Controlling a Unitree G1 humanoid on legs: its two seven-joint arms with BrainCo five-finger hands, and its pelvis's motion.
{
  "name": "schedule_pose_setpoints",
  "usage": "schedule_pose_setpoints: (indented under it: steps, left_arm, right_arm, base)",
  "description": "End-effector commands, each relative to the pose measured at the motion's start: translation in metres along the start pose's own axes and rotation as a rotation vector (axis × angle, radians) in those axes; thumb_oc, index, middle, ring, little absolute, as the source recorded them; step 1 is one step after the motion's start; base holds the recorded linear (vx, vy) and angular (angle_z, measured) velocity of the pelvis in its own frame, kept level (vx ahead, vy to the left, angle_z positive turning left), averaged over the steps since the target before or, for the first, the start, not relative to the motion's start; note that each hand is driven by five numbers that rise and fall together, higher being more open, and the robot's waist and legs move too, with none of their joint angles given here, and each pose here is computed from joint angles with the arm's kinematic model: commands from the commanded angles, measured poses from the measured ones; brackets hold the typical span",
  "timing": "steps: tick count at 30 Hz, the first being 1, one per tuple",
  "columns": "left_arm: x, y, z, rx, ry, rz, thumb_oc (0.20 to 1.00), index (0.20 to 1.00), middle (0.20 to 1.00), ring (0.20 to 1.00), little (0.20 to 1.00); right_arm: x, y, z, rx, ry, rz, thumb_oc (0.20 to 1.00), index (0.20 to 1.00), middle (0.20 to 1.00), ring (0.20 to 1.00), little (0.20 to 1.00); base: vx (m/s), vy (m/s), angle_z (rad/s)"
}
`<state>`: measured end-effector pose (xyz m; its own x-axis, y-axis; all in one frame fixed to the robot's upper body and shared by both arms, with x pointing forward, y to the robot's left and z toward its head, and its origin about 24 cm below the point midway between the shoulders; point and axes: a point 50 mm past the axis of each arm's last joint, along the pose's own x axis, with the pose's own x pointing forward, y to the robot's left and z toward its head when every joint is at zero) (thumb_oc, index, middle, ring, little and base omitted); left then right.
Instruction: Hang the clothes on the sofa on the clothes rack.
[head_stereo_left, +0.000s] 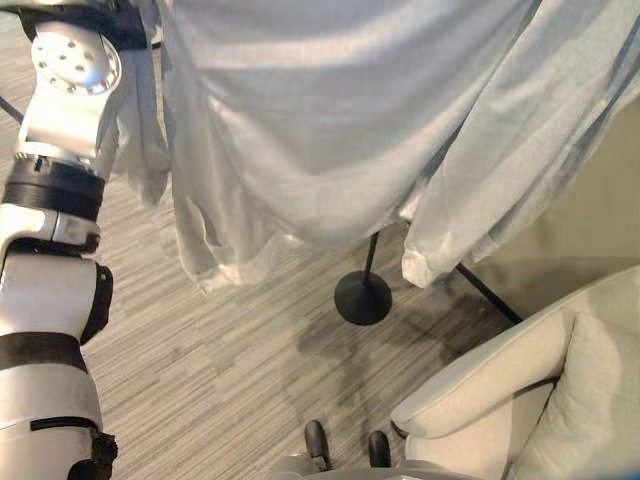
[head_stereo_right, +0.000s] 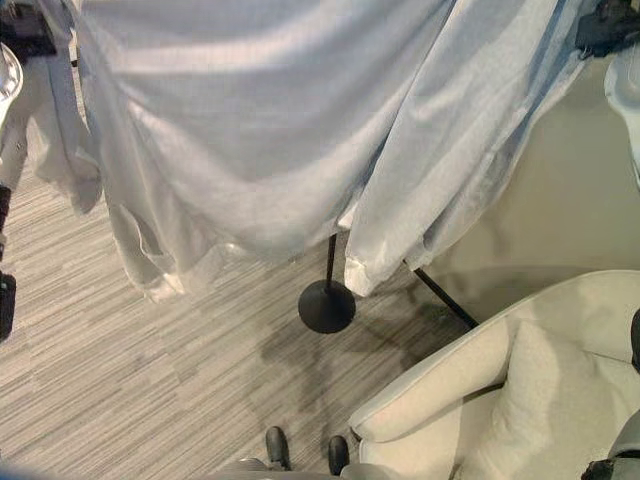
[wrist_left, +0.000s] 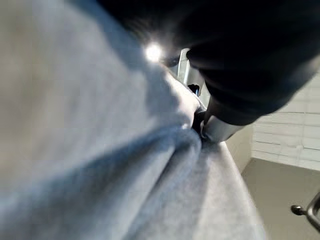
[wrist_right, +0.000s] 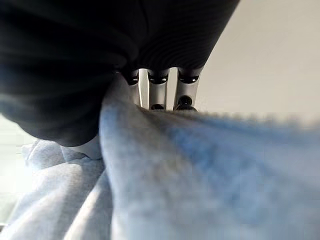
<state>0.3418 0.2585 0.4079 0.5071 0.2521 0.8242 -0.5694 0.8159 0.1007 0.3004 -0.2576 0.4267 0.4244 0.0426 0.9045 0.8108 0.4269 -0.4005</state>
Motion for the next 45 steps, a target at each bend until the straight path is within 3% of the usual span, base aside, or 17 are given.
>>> schedule_pose_setpoints:
  steps: [1,7,17,21,24,30,38,45]
  left_arm:
    - [0.027,0.021,0.021,0.001,-0.011,0.103,0.200,0.200,0.200,0.200,0.200]
    - [0.042,0.036,0.026,0.117,0.034,0.152,0.200,0.200,0.200,0.200,0.200]
    - [0.030,0.011,-0.002,0.273,0.120,0.040,0.200,0.200,0.200,0.200,0.200]
    - [0.016,0.007,-0.028,0.297,0.202,0.012,0.200,0.200,0.200,0.200,0.200]
    - [-0.009,0.007,-0.063,0.312,0.293,-0.018,0.200,0.200,0.200,0.200,0.200]
    - [-0.031,0.002,-0.085,0.274,0.352,-0.025,0.200,0.200,0.200,0.200,0.200]
    - [-0.041,-0.003,-0.087,0.197,0.337,-0.028,0.200,0.200,0.200,0.200,0.200]
    - [-0.059,-0.010,-0.101,0.192,0.371,-0.094,0.200,0.200,0.200,0.200,0.200]
  right_arm:
    - [0.033,-0.027,0.012,0.019,0.033,-0.176,0.200,0.200,0.200,0.200,0.200]
    - [0.054,-0.012,0.011,-0.023,0.130,-0.118,0.200,0.200,0.200,0.200,0.200]
    - [0.047,0.019,0.006,-0.049,0.171,0.009,0.200,0.200,0.200,0.200,0.200]
    - [0.030,0.041,-0.002,-0.038,0.191,0.076,0.200,0.200,0.200,0.200,0.200]
    - [-0.006,0.064,-0.009,0.020,0.168,0.159,0.200,0.200,0.200,0.200,0.200]
    - [-0.038,0.057,-0.025,0.100,0.177,0.151,0.200,0.200,0.200,0.200,0.200]
    - [-0.050,0.041,-0.019,0.161,0.105,0.124,0.200,0.200,0.200,0.200,0.200]
    - [-0.078,0.054,-0.009,0.288,0.072,0.273,0.200,0.200,0.200,0.200,0.200]
  base:
    - [-0.05,-0.005,-0.14]
    - [-0.05,-0.019,-0.07]
    - [-0.03,-0.010,-0.11]
    - [-0.04,-0.006,-0.35]
    - [0.00,-0.008,-0.22]
    - [0.02,-0.022,0.08]
    - [0.03,-0.015,0.03]
    - [-0.01,-0.038,0.05]
